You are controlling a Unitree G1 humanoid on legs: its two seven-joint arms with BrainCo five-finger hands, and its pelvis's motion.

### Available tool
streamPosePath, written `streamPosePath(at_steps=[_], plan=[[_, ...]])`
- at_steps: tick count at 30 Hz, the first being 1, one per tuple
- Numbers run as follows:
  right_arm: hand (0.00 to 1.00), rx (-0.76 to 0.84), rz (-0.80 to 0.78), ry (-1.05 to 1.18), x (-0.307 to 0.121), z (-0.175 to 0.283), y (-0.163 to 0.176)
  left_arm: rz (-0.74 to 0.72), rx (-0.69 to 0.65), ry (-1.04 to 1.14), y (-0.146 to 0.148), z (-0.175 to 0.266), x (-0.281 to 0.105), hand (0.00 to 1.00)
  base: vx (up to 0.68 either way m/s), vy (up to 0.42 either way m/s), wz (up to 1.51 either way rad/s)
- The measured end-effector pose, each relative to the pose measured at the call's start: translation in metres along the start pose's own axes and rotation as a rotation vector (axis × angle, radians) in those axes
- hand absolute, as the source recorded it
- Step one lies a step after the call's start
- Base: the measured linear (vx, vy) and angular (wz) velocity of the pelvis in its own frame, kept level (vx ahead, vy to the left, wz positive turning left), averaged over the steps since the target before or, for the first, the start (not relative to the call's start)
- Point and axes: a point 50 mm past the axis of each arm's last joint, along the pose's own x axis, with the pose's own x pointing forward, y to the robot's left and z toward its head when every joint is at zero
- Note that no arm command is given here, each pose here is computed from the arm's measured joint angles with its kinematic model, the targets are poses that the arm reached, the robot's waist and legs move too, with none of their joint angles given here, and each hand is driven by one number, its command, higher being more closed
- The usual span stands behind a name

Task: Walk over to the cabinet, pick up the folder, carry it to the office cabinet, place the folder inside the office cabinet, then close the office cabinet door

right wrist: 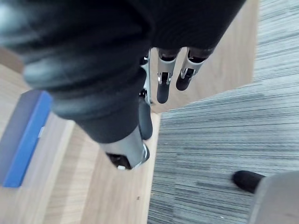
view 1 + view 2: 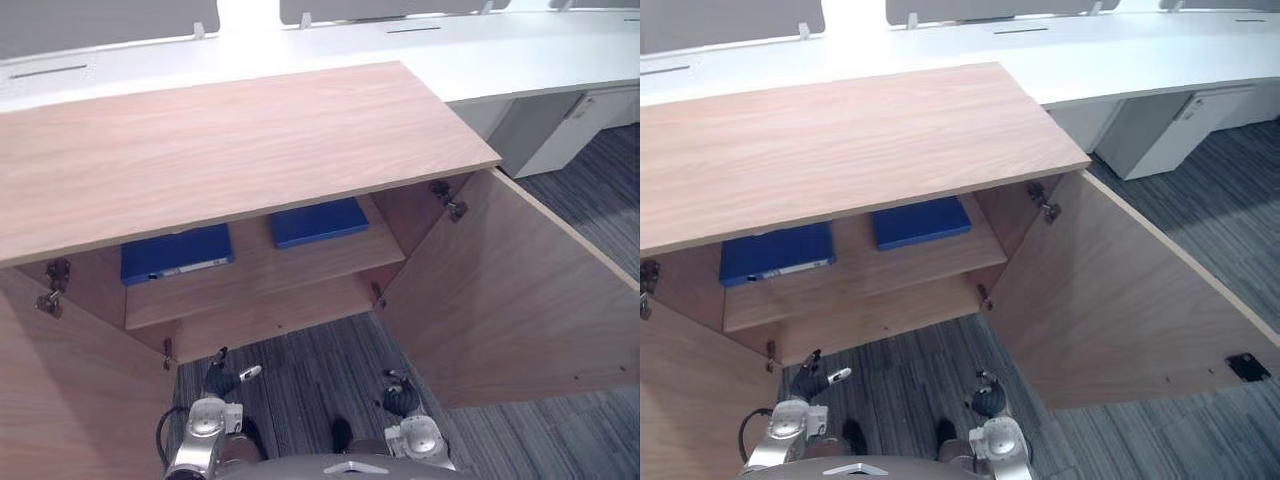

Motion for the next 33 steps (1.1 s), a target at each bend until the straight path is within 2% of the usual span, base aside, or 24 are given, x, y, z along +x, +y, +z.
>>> streamPosePath(at_steps=[9, 16, 20, 27, 33], plan=[[0.00, 0.227, -0.104, 0.165, -0.002, -0.029, -0.017, 0.043, -0.013, 0.158, 0.010, -0.036, -0.005, 0.00, -0.07, 0.037, -0.35], [0.00, 0.416, -0.230, 0.249, -0.008, -0.049, -0.039, 0.046, -0.015, 0.201, 0.010, -0.046, -0.008, 0.00, -0.01, 0.008, -0.09], [0.00, 0.495, -0.358, 0.190, -0.009, -0.043, -0.071, 0.047, -0.015, 0.215, 0.011, -0.051, -0.011, 0.00, 0.00, 0.000, 0.00], [0.00, 0.616, -0.639, -0.012, -0.010, -0.010, -0.156, 0.063, -0.017, 0.210, 0.017, -0.050, -0.010, 0.00, 0.03, -0.001, -0.02], [0.00, 0.795, -0.786, -0.167, -0.010, 0.019, -0.208, 0.059, -0.022, 0.215, 0.018, -0.052, -0.011, 0.00, 0.07, -0.022, -0.11]])
